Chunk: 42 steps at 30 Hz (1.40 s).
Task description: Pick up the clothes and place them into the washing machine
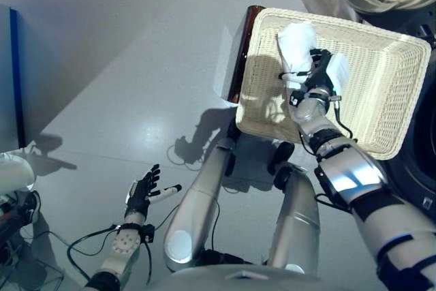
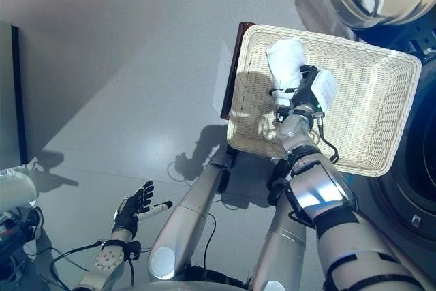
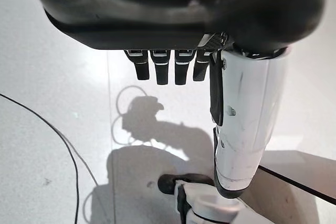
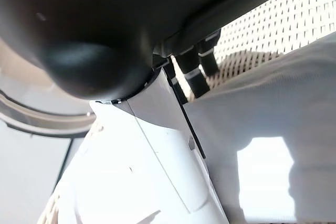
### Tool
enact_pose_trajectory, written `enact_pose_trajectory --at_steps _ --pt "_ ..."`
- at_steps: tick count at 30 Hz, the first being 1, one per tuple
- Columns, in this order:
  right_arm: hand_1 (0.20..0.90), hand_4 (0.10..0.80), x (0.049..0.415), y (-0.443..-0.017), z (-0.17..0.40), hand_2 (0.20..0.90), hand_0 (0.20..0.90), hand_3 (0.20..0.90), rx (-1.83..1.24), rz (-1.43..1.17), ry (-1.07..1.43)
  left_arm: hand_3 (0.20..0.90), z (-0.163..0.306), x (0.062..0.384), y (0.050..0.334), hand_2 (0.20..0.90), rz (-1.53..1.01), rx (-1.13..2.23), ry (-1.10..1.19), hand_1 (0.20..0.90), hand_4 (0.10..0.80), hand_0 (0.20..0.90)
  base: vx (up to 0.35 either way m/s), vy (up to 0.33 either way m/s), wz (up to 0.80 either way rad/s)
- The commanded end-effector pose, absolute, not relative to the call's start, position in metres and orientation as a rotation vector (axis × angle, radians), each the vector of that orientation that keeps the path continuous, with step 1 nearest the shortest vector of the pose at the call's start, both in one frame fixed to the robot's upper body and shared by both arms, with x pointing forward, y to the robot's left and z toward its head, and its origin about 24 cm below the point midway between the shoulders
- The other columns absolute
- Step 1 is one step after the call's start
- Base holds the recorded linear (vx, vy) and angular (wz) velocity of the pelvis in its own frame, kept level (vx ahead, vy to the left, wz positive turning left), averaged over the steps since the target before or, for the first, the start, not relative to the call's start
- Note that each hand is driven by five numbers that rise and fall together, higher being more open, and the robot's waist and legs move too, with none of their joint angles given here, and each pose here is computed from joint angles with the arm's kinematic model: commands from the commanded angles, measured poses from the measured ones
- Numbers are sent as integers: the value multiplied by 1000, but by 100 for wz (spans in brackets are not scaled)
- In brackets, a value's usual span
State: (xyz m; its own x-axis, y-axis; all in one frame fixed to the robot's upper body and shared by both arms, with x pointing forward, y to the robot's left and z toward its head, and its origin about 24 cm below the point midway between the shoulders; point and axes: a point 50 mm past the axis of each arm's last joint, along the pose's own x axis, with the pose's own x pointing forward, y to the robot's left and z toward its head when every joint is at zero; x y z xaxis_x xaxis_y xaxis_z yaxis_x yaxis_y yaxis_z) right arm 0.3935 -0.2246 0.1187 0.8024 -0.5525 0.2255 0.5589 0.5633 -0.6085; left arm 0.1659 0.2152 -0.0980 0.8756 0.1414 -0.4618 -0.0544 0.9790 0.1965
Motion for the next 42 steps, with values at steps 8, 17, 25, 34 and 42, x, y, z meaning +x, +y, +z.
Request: enact_pose_trajectory --at_steps 8,17,25,34,42 --pt "200 300 404 -226 163 200 200 200 -786 -678 -154 900 -99 149 228 900 143 210 509 900 800 900 7 4 1" --pt "200 300 401 -231 155 200 200 200 -788 -686 -129 900 -102 147 229 900 153 211 523 900 800 900 0 0 0" --pt "200 300 393 -239 140 200 200 200 -650 -679 -137 900 -106 141 230 900 162 205 548 900 800 900 0 -2 -2" --pt "200 300 367 -254 115 200 200 200 -213 -680 -210 900 -116 132 221 900 157 153 598 900 800 900 0 -1 -20" --pt "200 300 348 -283 103 200 200 200 142 -798 -220 900 -128 120 211 900 140 112 671 900 800 900 20 39 -29"
